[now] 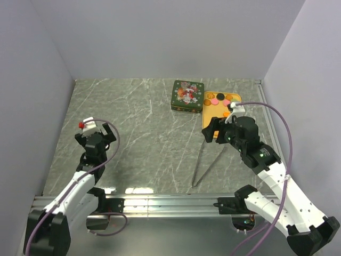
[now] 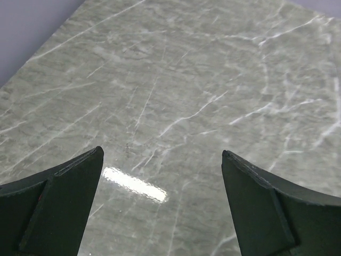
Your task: Pack the cookies
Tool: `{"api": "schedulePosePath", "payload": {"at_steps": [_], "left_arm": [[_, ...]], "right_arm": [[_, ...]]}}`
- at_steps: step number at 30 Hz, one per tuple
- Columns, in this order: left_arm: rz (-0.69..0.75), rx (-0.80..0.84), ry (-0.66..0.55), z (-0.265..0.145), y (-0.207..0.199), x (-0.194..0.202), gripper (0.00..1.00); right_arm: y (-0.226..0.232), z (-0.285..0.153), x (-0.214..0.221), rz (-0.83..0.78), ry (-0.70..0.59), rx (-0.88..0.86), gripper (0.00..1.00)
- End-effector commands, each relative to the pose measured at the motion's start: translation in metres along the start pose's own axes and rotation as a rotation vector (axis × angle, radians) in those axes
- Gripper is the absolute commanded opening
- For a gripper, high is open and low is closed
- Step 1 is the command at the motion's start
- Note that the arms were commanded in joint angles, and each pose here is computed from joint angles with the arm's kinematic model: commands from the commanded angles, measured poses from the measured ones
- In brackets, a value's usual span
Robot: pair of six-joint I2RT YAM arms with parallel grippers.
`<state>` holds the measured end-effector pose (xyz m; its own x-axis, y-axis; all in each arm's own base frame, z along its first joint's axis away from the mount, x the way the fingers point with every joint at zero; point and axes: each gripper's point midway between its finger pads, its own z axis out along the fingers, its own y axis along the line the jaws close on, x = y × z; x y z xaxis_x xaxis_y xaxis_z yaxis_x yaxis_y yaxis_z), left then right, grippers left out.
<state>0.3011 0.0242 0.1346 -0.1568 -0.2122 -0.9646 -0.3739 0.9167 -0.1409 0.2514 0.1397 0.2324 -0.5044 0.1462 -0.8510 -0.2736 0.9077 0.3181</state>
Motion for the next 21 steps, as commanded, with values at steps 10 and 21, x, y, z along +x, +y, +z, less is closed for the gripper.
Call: {"api": "schedulePosePath", "payload": {"at_steps": [10, 21], "left_arm": [[-0.038, 0.01, -0.067, 0.046, -0.005, 0.003, 0.99], [-0.068, 0.101, -0.163, 0.084, -0.016, -0.021, 0.99]], "right_arm": [[0.007, -0.015, -0.035, 0.083, -0.298, -0.068, 0.95], [-0.021, -0.012, -0.015, 0.029, -0.366, 0.013, 0.98]]}}
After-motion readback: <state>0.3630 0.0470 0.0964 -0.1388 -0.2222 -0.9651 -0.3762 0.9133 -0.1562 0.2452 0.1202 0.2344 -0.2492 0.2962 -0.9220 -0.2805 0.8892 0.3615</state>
